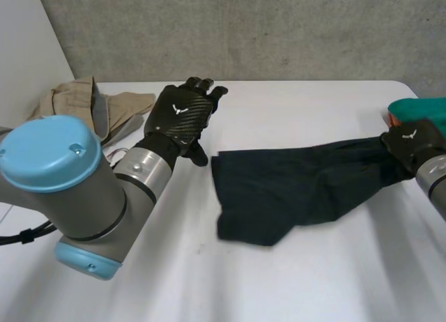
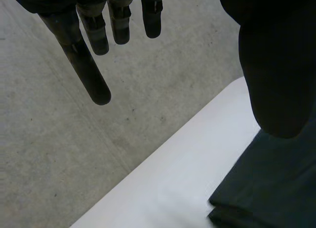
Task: Fold the laundry.
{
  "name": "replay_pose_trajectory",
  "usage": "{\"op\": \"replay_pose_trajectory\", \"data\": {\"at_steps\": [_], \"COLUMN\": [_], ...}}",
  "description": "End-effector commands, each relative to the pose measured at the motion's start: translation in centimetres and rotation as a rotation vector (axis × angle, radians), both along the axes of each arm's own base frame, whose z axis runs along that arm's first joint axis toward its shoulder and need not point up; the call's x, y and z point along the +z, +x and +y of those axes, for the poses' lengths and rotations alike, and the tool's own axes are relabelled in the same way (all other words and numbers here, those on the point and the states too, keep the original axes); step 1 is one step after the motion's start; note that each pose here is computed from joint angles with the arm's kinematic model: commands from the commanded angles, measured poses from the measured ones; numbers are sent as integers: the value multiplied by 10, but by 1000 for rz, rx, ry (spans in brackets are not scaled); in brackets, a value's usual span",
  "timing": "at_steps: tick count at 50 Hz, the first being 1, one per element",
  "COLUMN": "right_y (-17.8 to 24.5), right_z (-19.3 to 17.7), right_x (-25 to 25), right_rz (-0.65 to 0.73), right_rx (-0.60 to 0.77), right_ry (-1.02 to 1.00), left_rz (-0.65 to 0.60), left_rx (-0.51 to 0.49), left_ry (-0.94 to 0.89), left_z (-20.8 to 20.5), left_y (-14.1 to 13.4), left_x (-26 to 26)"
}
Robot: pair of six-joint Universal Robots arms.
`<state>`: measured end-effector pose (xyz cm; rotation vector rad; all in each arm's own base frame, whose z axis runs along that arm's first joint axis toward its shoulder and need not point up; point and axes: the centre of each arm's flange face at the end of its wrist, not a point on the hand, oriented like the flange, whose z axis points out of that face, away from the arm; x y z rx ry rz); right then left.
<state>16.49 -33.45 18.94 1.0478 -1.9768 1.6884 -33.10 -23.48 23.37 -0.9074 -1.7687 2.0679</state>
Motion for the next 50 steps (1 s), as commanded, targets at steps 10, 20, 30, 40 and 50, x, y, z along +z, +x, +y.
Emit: {"op": "replay_pose_trajectory", "data": {"at_steps": [10, 20, 30, 40, 50], "right_y": [173, 157, 104, 77, 85], "right_z": [149, 126, 69, 27, 7], "right_x": [-55, 0, 59, 34, -7], "right_rz": [208, -21, -711, -633, -610], "right_rx": [889, 761, 430, 149, 139], "right_ry": [-146, -174, 104, 279, 430], "left_rz": [9, 128, 185, 40, -129], "left_rx": [22, 55, 3, -129, -120], "left_ry": [-2, -69, -84, 92, 224], "left_z": [1, -13, -20, 0, 1], "left_y": [7, 0, -34, -94, -109], "left_x": [5, 41, 54, -10, -86]}}
